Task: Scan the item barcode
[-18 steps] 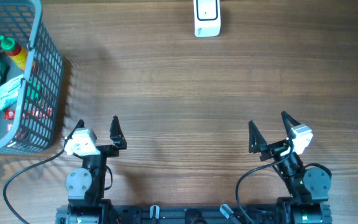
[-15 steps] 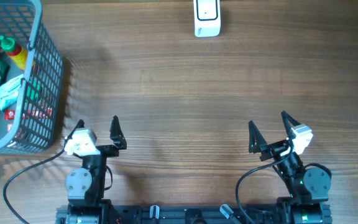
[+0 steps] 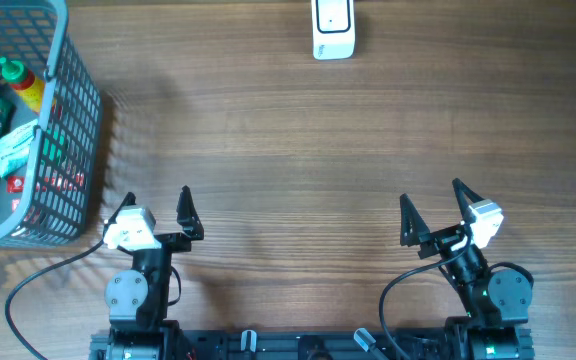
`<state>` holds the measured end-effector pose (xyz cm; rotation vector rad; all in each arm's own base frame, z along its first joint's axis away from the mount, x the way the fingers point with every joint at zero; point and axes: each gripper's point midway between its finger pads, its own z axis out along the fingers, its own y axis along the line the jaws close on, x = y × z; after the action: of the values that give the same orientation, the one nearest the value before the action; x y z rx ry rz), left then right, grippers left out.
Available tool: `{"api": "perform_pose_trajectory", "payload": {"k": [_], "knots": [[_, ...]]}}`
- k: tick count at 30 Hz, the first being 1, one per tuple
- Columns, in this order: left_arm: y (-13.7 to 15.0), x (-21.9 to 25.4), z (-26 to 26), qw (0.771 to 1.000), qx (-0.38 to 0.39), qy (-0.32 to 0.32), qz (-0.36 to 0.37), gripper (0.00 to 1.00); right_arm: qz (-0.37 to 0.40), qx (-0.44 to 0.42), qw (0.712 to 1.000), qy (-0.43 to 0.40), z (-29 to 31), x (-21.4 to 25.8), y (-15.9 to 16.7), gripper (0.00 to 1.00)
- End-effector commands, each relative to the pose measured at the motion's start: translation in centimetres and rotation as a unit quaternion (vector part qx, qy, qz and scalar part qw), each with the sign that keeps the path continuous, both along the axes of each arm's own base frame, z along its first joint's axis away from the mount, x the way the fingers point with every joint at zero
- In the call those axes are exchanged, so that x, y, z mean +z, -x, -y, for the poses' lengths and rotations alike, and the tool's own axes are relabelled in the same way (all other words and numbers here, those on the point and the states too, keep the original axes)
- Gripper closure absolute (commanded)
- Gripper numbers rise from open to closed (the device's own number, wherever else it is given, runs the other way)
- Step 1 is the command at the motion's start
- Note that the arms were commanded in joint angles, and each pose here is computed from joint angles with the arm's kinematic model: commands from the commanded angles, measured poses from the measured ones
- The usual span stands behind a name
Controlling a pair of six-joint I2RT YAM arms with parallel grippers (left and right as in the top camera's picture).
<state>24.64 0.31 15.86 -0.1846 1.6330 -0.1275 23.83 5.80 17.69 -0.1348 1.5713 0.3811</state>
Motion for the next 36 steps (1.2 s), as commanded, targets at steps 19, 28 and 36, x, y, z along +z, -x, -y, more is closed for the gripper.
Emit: {"api": "perform_pose_trajectory", "payload": {"k": [19,28,36], "knots": [[0.0,-0.1,0.0,1.0,-0.003,-0.009,-0.001,0.0,0.008,-0.004,1.0,0.004,0.1,0.3,0.0,0.0],[0.0,0.1,0.4,1.0,-0.014,-0.008,0.005,0.0,0.008,-0.004,1.0,0.004,0.1,0.3,0.0,0.0],[0.1,1.4,1.1,0.999,-0.031,0.032,0.019,0.0,0.008,-0.004,1.0,0.004,0.1,0.3,0.0,0.0]]}}
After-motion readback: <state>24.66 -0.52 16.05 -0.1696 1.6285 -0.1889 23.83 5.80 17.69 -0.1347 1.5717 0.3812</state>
